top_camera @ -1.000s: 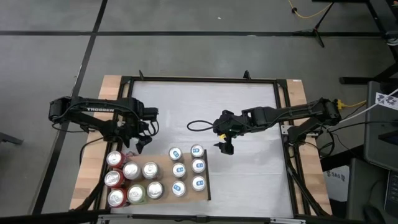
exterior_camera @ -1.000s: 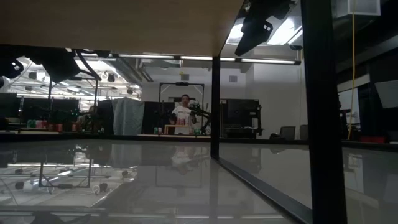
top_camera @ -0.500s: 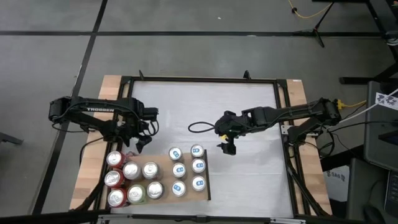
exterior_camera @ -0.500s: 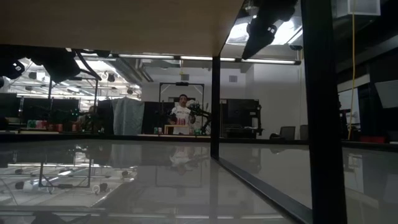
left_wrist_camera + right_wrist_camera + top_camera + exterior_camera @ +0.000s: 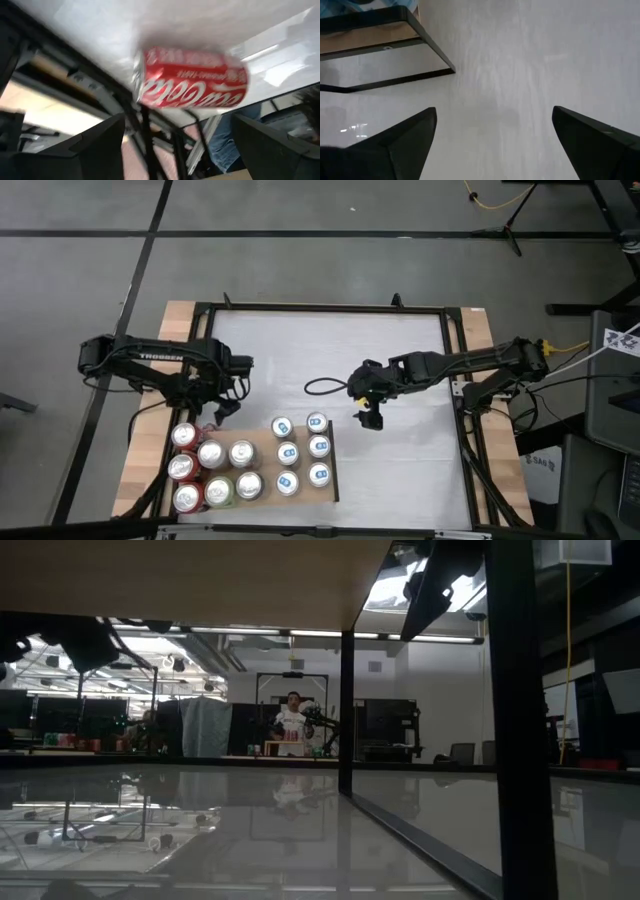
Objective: Place canned beverage on shelf
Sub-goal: Put the red soda can on the shelf aligned with the silver soda cans
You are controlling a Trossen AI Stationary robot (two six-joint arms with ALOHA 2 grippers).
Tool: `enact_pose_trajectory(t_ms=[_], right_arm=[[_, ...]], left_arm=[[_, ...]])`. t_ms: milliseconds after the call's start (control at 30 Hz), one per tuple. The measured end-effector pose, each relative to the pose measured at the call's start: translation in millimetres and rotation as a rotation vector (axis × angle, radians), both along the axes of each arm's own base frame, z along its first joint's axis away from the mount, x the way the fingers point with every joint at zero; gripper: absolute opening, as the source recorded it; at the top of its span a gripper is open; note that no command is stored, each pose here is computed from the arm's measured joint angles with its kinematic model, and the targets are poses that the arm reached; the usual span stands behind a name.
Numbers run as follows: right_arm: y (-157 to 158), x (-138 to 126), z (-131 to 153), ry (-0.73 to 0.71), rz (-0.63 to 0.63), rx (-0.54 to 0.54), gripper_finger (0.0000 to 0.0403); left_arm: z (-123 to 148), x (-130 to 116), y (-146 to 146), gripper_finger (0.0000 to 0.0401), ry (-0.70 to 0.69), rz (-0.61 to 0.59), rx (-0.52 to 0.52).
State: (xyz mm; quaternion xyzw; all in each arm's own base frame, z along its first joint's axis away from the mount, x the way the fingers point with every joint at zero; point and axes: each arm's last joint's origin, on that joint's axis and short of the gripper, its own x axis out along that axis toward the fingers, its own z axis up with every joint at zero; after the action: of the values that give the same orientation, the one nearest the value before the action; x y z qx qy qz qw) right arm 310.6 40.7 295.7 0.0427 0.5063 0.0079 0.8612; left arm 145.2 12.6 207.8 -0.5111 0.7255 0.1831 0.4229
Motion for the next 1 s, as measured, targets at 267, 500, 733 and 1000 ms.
enact_pose_trajectory(t_ms=[267,500,733,1000], right_arm=[[-0.9,0.7,0.6,-0.011,-0.014,-0.025,0.0386],[-0.8,0.6,0.3,-0.009,-0.012,-0.023,0.0386],[-0.8,0.4,0.3,-0.007,-0.011,-0.024,0.0386],[-0.9,0.3,0.1,-0.006,-0.010,-0.026,0.0386]], left_arm=[[-0.8,0.6,-12.0,0.0353,0.006,-0.096,0.043],[-2.5,6.5,-19.4,0.0353,-0.046,-0.133,0.073],[-13.8,4.3,-30.5,0.0353,-0.046,-0.164,0.020],[-16.2,5.7,-37.8,0.0353,-0.070,-0.215,0.034]])
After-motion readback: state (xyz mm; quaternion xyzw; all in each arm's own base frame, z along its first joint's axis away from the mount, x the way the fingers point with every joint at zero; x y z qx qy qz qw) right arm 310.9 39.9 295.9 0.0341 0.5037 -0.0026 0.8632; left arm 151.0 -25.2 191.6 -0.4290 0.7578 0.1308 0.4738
